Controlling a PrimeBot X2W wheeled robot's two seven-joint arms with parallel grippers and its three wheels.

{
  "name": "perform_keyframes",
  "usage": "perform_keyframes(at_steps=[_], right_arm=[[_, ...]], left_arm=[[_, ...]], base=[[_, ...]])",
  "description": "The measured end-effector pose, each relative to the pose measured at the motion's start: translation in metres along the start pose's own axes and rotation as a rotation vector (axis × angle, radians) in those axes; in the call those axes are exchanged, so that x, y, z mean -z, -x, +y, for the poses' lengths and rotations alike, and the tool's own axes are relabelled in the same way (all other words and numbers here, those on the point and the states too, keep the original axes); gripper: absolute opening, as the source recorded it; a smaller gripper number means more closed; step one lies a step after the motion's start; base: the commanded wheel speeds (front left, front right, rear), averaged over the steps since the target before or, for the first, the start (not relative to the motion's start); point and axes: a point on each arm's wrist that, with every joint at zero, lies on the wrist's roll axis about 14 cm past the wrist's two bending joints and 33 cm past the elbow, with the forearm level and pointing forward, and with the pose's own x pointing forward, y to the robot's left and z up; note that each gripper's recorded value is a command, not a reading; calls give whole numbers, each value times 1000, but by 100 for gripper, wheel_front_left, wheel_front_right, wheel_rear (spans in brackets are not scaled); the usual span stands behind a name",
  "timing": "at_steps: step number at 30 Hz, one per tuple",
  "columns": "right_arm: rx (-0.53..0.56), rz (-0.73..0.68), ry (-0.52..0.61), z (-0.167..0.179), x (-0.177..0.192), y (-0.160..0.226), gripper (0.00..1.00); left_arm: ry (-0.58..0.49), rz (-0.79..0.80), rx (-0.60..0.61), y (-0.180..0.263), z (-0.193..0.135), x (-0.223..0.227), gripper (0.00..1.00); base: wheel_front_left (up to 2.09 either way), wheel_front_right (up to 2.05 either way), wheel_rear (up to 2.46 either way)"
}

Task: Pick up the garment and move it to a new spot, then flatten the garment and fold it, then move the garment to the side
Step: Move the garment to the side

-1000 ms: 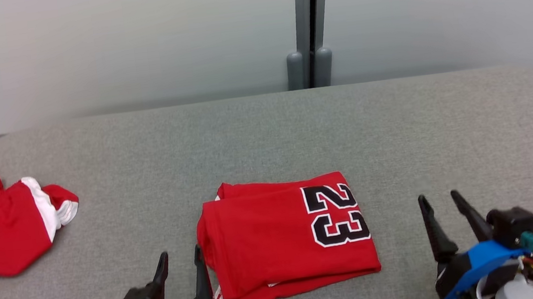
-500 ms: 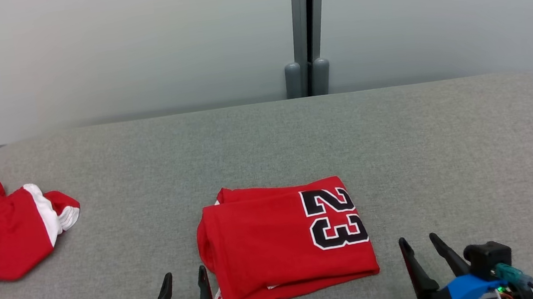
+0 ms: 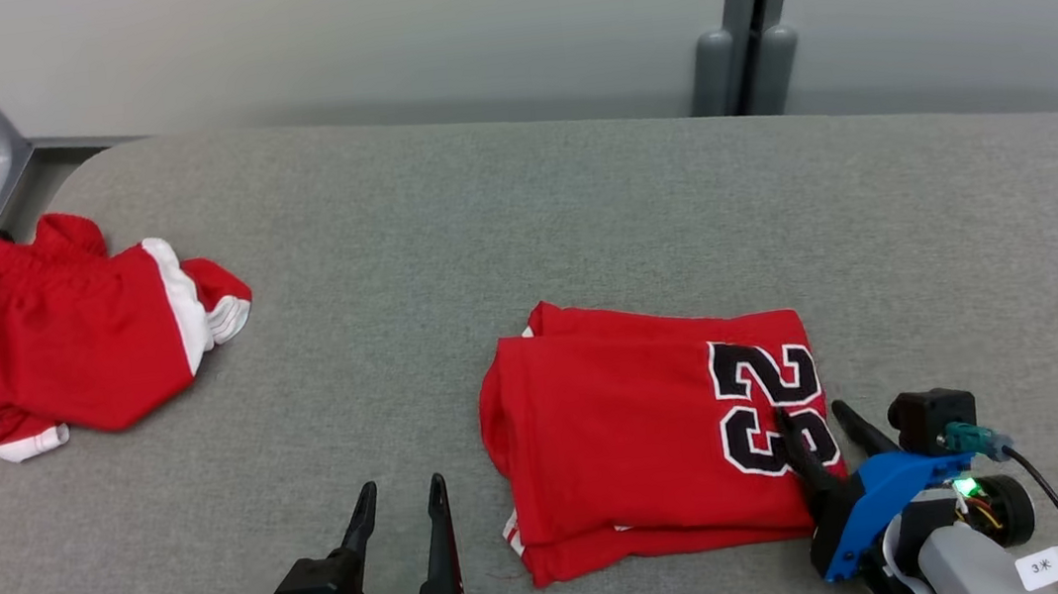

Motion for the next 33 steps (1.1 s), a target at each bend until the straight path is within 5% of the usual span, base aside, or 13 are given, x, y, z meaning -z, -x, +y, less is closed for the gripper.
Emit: perform_keyframes(at_steps=[1, 2, 3, 12, 24, 33], right_arm=[[-7, 29, -2, 3, 8, -3, 47], [-6, 52, -20, 4, 15, -4, 18], [-14, 63, -21, 6, 17, -7, 0], [12, -11, -48, -9, -4, -2, 0], [311, -193, -191, -107, -30, 86, 0], [504, -252, -177, -161, -32, 161, 0]], left_arm=[[2, 2, -11, 1, 3, 1, 100], [4, 5, -22, 1, 7, 2, 100], [6, 9, -32, 2, 10, 3, 100], [18, 19, 31, -13, -9, 4, 100], [4, 123, 410, -56, -137, 32, 100], [-15, 150, 650, -54, -222, 40, 100]], base=[[0, 0, 0], [0, 0, 0], [0, 0, 0], [0, 0, 0], [0, 0, 0], [0, 0, 0]])
